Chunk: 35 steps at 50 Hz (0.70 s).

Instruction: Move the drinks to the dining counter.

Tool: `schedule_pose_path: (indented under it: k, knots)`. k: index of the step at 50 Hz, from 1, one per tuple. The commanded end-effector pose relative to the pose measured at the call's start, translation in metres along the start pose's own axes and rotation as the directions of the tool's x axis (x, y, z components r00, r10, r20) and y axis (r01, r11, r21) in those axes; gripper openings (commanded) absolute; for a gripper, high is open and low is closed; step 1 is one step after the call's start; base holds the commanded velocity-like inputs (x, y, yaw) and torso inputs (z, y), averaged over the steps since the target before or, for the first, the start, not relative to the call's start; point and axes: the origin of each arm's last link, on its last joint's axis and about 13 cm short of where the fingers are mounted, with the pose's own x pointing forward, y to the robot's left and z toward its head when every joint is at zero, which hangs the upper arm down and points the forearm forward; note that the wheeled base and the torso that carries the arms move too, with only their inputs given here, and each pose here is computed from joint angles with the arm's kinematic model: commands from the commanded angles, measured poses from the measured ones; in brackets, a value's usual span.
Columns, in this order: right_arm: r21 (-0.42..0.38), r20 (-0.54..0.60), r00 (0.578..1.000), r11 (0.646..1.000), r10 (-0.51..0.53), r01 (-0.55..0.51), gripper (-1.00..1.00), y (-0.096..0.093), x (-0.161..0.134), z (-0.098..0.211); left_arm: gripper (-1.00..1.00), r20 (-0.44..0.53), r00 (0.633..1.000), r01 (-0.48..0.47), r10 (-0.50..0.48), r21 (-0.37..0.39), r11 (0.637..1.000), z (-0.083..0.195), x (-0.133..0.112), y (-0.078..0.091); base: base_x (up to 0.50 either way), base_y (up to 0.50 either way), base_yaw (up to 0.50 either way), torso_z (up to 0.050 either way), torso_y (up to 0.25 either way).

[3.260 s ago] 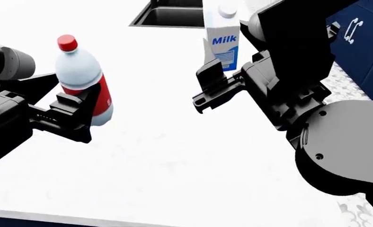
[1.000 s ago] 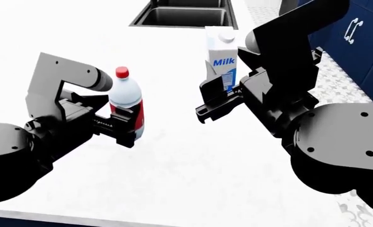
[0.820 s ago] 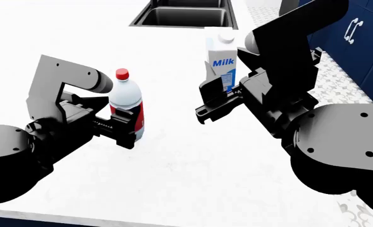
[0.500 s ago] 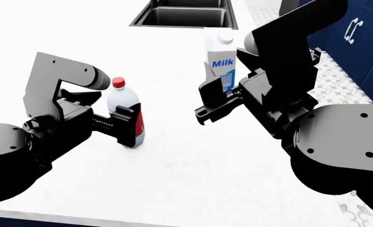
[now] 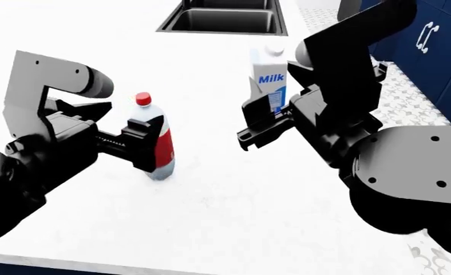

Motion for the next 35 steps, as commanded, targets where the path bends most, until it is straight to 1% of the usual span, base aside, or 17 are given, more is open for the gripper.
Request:
schedule_pose_path:
  k: [1,2,4,8,9,10,11,13,17,18,19,25,29,30,31,32,35]
  knots:
    - [0.000,-0.033,0.999,0.999,-0.037,0.037,-1.00,-0.001,0.008,-0.006,1.00,0.053,0.999,0.003,-0.002,-0.024,1.000,0.007,-0.016,0.001,0.00,0.00,0.00,0.000,0.000]
    - [0.025,-0.041,0.999,0.999,-0.031,0.032,-1.00,-0.001,0.008,-0.007,1.00,0.064,0.998,0.014,-0.012,-0.026,1.000,0.008,-0.018,0.000,0.00,0.00,0.00,0.000,0.000]
    - [0.005,-0.044,0.998,0.999,-0.041,0.041,-1.00,-0.001,0.009,-0.008,1.00,0.057,0.998,0.002,-0.002,-0.006,1.000,0.009,-0.019,0.000,0.00,0.00,0.00,0.000,0.000]
    - [0.026,-0.066,0.997,0.999,-0.030,0.032,-1.00,0.000,0.012,-0.012,1.00,0.061,0.998,0.007,-0.006,-0.017,1.000,0.009,-0.022,0.001,0.00,0.00,0.00,0.000,0.000]
    - [0.017,-0.073,0.997,1.000,-0.017,0.018,-1.00,0.001,0.012,-0.013,1.00,0.065,0.998,0.000,0.002,-0.018,1.000,0.009,-0.023,0.002,0.00,0.00,0.00,0.000,0.000]
    - [-0.039,-0.061,0.996,0.998,-0.059,0.056,-1.00,0.002,0.013,-0.014,1.00,0.069,0.998,0.002,-0.001,-0.016,1.000,0.010,-0.025,0.001,0.00,0.00,0.00,0.000,0.010]
    - [0.025,-0.030,0.999,0.999,-0.037,0.038,-1.00,0.003,0.012,-0.013,1.00,0.070,0.998,0.002,-0.001,-0.015,1.000,0.011,-0.026,0.000,0.00,0.00,0.00,0.000,0.000]
    - [0.000,-0.054,0.998,0.999,-0.038,0.038,-1.00,0.003,0.012,-0.014,1.00,0.082,0.997,0.011,-0.011,-0.007,1.000,0.013,-0.030,-0.003,0.00,0.00,0.00,0.000,0.000]
    - [0.013,-0.055,0.998,0.999,-0.029,0.030,-1.00,0.002,0.012,-0.017,1.00,0.102,0.995,0.003,-0.001,-0.017,1.000,0.018,-0.035,-0.002,0.00,0.00,0.00,0.000,0.000]
    - [0.028,-0.058,0.998,0.999,-0.031,0.032,-1.00,0.002,0.013,-0.018,1.00,0.111,0.994,0.023,-0.018,-0.043,0.999,0.019,-0.036,-0.003,0.00,0.00,0.00,0.000,0.000]
    - [0.029,-0.060,0.998,0.999,-0.034,0.036,-1.00,0.001,0.014,-0.019,1.00,0.110,0.994,0.012,-0.009,-0.033,0.999,0.019,-0.037,-0.002,0.00,0.00,0.00,0.000,0.000]
    - [0.034,-0.073,0.996,0.998,-0.047,0.049,-1.00,0.000,0.018,-0.025,1.00,0.127,0.991,0.055,-0.048,-0.052,0.997,0.022,-0.042,-0.005,0.00,0.00,0.00,0.000,0.002]
    - [0.065,-0.066,0.997,0.996,-0.049,0.053,-1.00,-0.002,0.021,-0.027,1.00,0.149,0.987,0.075,-0.067,-0.049,0.996,0.028,-0.048,-0.007,0.00,0.00,0.00,0.003,0.000]
    - [0.095,-0.061,0.997,0.994,-0.041,0.047,-1.00,-0.002,0.022,-0.028,1.00,0.153,0.986,0.076,-0.068,-0.046,0.996,0.029,-0.049,-0.008,0.00,0.00,0.00,0.000,0.000]
    - [0.165,-0.035,0.999,0.986,0.006,0.000,-1.00,-0.001,0.021,-0.028,1.00,0.155,0.986,0.075,-0.068,-0.043,0.996,0.029,-0.050,-0.008,0.00,0.00,0.00,0.000,0.000]
    - [0.149,-0.051,0.998,0.988,-0.026,0.034,-1.00,-0.003,0.022,-0.030,1.00,0.160,0.985,0.078,-0.070,-0.040,0.996,0.030,-0.052,-0.009,0.00,0.00,0.00,0.000,0.000]
    - [0.150,-0.062,0.997,0.988,-0.036,0.045,-1.00,-0.002,0.025,-0.034,1.00,0.180,0.981,0.083,-0.074,-0.042,0.996,0.031,-0.058,-0.008,0.00,0.00,0.00,0.000,0.000]
